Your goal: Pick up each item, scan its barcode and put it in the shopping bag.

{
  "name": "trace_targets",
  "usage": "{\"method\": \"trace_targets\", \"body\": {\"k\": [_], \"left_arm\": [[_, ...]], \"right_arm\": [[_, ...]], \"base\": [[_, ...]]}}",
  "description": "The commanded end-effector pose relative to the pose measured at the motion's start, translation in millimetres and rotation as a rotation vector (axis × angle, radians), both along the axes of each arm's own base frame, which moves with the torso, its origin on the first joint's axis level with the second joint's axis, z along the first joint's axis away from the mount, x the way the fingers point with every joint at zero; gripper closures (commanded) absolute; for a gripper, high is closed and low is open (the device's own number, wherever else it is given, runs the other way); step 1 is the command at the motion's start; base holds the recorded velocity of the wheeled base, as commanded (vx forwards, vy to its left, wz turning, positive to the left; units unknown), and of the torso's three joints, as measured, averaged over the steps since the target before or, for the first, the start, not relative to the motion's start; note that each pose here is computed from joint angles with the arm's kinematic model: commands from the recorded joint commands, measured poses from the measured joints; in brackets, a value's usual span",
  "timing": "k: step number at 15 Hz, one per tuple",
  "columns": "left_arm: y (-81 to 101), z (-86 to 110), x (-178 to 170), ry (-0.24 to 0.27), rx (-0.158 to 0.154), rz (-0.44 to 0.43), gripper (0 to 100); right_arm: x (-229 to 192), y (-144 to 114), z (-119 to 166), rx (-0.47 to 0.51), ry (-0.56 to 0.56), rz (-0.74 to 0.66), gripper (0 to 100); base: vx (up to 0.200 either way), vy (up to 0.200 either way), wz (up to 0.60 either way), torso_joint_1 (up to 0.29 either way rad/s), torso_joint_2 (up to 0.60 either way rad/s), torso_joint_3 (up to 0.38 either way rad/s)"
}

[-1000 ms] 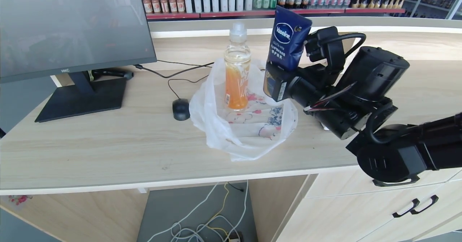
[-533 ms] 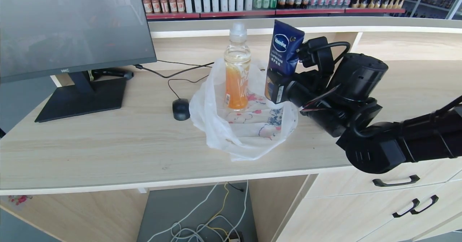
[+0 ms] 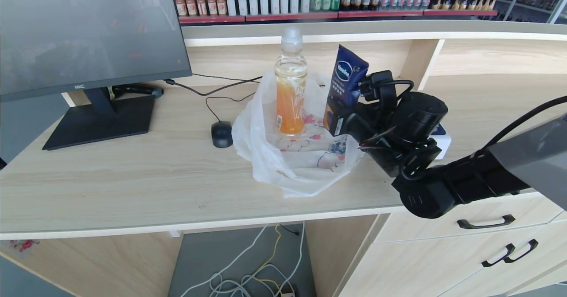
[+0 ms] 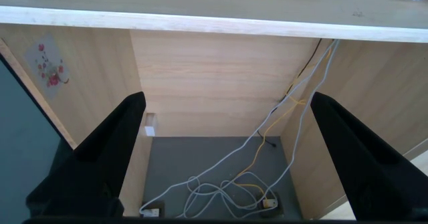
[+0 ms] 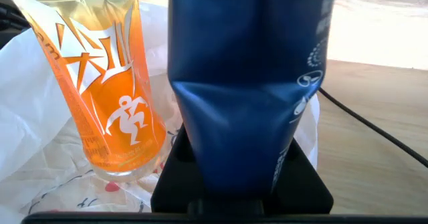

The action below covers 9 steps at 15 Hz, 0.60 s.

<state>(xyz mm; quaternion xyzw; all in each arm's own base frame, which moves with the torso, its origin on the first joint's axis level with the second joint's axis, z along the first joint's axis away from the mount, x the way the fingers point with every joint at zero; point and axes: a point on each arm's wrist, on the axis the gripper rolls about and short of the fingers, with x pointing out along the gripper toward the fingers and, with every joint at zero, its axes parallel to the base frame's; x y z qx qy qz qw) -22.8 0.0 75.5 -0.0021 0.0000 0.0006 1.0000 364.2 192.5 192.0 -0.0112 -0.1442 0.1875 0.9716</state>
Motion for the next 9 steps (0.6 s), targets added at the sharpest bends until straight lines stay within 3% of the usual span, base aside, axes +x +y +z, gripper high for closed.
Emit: {"method": "trace_targets", "body": {"k": [1,9], "left_arm": [[0.0,0.0,0.0,0.0,0.0,0.0,0],[0.0,0.0,0.0,0.0,0.0,0.0,0]], "right_arm": [[5.0,-1.9,-6.9,-0.007,0.014,-0.009,100],[4.2,1.9,-12.7,-0.017,0.028,-0.003,100]], "base": [[0.0,0.0,0.0,0.0,0.0,0.0],[0.0,0.0,0.0,0.0,0.0,0.0]]}}
